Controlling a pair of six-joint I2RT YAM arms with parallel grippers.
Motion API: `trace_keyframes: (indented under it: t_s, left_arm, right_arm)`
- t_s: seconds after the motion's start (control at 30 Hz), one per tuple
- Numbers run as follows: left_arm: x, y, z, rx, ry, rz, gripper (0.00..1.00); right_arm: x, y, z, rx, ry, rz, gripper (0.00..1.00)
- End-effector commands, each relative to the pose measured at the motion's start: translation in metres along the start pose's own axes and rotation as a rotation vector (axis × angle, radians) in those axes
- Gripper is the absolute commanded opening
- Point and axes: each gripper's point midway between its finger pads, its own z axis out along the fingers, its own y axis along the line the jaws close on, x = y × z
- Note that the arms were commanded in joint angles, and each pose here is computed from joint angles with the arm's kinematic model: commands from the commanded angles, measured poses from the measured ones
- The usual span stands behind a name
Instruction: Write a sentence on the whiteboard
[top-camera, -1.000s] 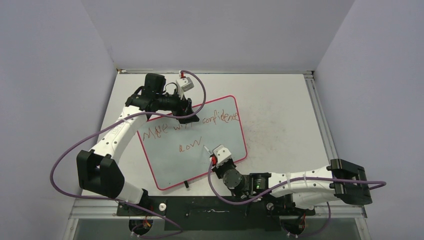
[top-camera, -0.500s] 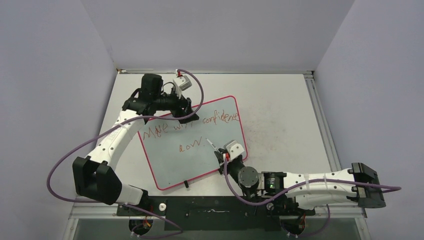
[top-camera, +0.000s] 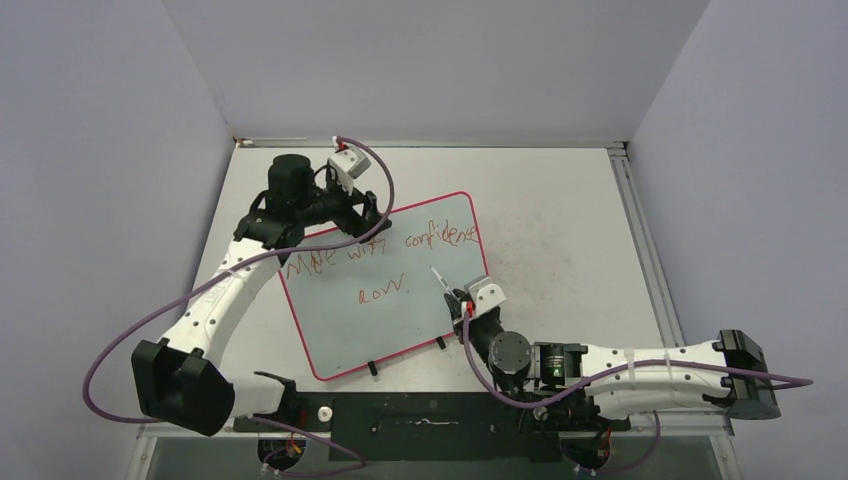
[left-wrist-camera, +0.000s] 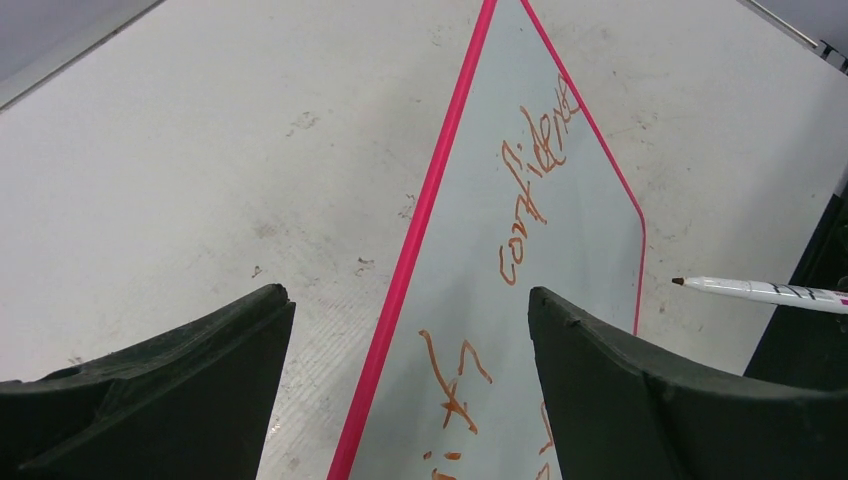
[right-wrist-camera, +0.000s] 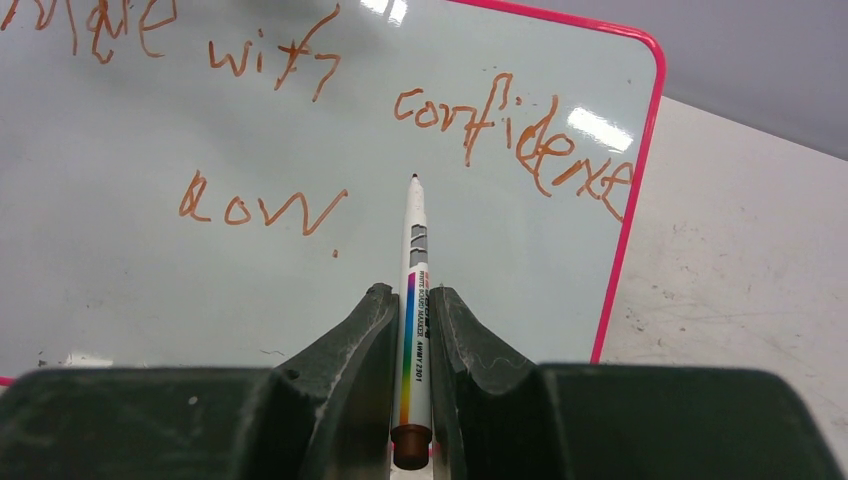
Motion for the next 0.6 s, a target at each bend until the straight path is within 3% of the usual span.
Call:
trace_keyframes:
  t_s: [0.0,0.17,0.4,0.57]
  left_arm:
    - [-0.039,0.007,-0.015,-0.074,-0.141,0.050,0.86]
    - [-0.050,0.011,-0.020,-0.113,-0.184,0.043,0.86]
    - [-0.092,0.022,-0.057,-0.282,-0.360,0.029,0.86]
    - [-0.109,-0.017,-0.077,-0.153,-0.385,0.046,0.87]
  right_arm:
    - [-0.017,-0.008,-0.004,0.029,-0.028,0.024,0.05]
    - [-0.019,-0.009,-0.004,0.033,-0.033,0.025,0.05]
    - [-0.033,-0.011,-0.004,0.017,-0.062,0.027,0.05]
    - [-0.057,-0.030,-0.001,-0.039,-0.101,0.131,0.05]
